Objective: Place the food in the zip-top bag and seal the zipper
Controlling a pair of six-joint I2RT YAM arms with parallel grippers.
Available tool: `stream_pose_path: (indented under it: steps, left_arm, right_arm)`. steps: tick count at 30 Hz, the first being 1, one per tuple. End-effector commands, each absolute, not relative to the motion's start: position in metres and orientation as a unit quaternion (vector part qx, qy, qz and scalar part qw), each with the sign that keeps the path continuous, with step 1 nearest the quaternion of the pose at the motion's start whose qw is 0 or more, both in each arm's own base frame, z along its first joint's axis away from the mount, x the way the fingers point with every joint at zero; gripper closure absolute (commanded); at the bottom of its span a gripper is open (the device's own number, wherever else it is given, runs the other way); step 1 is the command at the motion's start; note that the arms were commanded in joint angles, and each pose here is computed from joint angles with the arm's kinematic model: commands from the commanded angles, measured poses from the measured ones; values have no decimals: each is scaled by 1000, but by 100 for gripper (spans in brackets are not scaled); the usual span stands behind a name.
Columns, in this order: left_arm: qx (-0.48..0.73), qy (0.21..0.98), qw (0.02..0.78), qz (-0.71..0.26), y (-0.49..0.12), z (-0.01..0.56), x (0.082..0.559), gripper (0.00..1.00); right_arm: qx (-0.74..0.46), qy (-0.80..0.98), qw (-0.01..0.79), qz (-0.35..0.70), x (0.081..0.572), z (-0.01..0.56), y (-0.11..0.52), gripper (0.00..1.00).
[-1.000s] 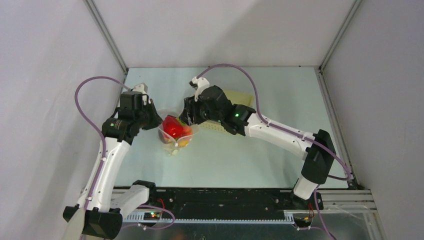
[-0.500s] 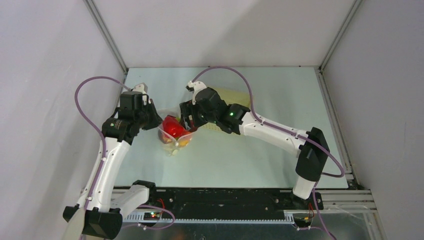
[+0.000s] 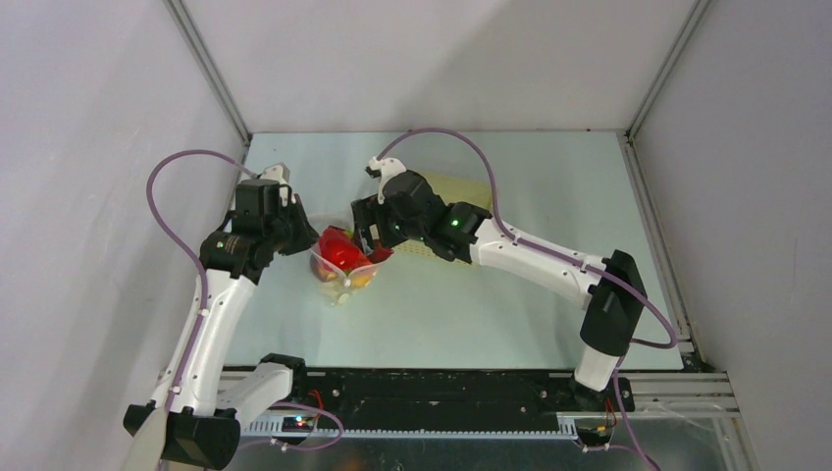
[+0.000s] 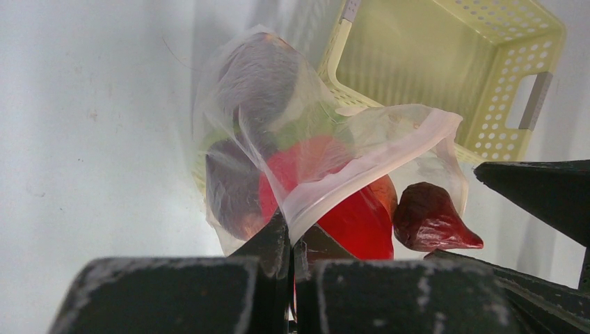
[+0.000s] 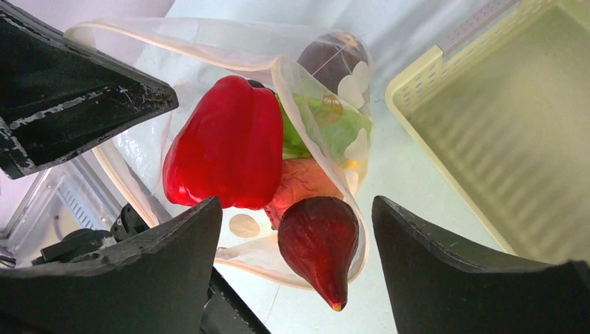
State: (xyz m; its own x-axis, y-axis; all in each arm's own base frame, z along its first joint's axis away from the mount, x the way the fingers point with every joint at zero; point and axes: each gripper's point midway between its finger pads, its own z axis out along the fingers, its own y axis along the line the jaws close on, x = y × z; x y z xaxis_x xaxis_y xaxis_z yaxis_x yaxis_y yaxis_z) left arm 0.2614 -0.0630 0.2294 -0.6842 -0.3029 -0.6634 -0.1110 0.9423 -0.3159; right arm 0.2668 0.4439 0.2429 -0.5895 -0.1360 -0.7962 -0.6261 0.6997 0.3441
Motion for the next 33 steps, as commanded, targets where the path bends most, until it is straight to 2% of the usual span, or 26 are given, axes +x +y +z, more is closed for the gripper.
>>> stream_pose_path:
  steps: [1, 11, 19, 33]
  left_arm:
    - [-107, 901, 400, -132, -63, 237, 264, 100]
    - [-106, 901, 400, -133, -64, 237, 264, 100]
    - [-107, 901, 400, -130, -63, 237, 264, 100]
    - [-106, 901, 400, -130, -63, 237, 264, 100]
  right_arm:
    - [-202, 806, 447, 330, 273, 292, 431, 17]
    - [-185, 831, 427, 304, 287, 261, 399, 21]
    - [-191, 836, 414, 306, 294, 240, 404, 30]
    - [-184, 836, 413, 311, 305, 226, 420, 36]
